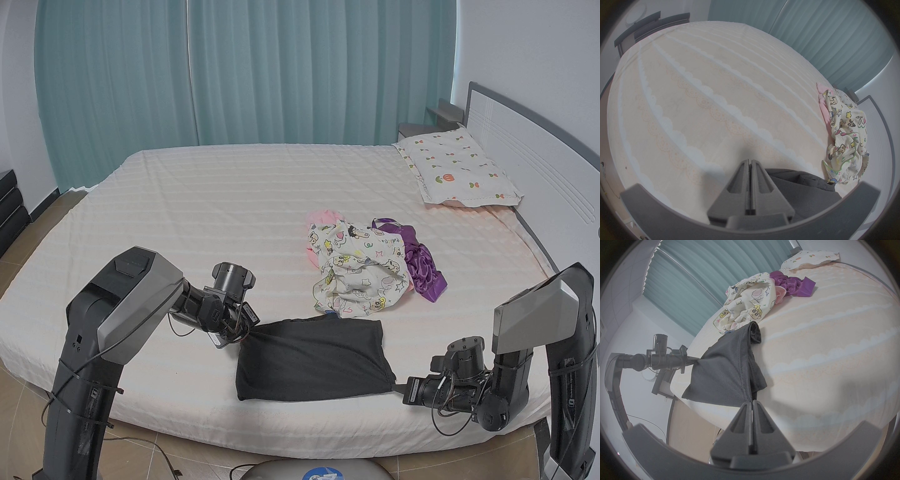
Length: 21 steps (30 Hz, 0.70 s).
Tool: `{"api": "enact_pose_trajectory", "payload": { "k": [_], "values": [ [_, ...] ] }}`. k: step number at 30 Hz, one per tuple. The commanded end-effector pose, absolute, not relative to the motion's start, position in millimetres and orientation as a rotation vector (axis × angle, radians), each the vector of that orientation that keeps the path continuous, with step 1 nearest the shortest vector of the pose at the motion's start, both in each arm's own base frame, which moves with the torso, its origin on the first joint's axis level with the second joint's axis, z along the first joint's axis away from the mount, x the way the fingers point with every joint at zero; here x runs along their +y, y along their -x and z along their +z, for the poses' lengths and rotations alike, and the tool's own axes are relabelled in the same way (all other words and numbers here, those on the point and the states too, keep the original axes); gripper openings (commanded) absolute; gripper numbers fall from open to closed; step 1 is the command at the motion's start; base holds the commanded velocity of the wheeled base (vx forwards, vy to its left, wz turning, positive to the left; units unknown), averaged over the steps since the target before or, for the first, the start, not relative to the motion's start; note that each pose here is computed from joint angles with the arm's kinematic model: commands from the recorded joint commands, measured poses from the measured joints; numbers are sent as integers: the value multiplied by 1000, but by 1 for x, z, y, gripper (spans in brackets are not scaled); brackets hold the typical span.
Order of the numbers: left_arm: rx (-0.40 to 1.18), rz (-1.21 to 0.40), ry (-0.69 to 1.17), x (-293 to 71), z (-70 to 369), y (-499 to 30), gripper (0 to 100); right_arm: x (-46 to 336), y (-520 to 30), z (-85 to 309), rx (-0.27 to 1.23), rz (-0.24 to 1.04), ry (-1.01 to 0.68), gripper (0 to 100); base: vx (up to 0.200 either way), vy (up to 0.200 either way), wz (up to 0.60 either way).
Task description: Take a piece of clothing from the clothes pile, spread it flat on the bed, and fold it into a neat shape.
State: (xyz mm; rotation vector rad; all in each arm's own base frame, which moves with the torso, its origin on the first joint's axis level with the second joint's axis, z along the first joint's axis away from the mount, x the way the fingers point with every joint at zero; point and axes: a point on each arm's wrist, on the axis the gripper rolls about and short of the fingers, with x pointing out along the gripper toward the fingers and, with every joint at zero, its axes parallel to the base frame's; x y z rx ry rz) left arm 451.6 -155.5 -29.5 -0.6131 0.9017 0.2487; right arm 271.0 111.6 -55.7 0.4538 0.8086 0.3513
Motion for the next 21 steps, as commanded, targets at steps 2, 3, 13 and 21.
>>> {"api": "enact_pose_trajectory", "payload": {
  "k": [2, 3, 13, 21],
  "values": [
    [902, 250, 613, -155, -29, -451, 0, 110, -267, -55, 822, 349, -445, 100, 0, 0, 0],
    [902, 250, 613, -155, -29, -451, 0, 110, -267, -55, 822, 349, -445, 100, 0, 0, 0],
    [916, 259, 609, -154, -28, -448, 0, 107, -269, -53, 805, 347, -446, 100, 0, 0, 0],
    [903, 247, 618, -152, -13, -442, 100, 103, -268, -47, 792, 334, -459, 100, 0, 0, 0]
  ]
}}
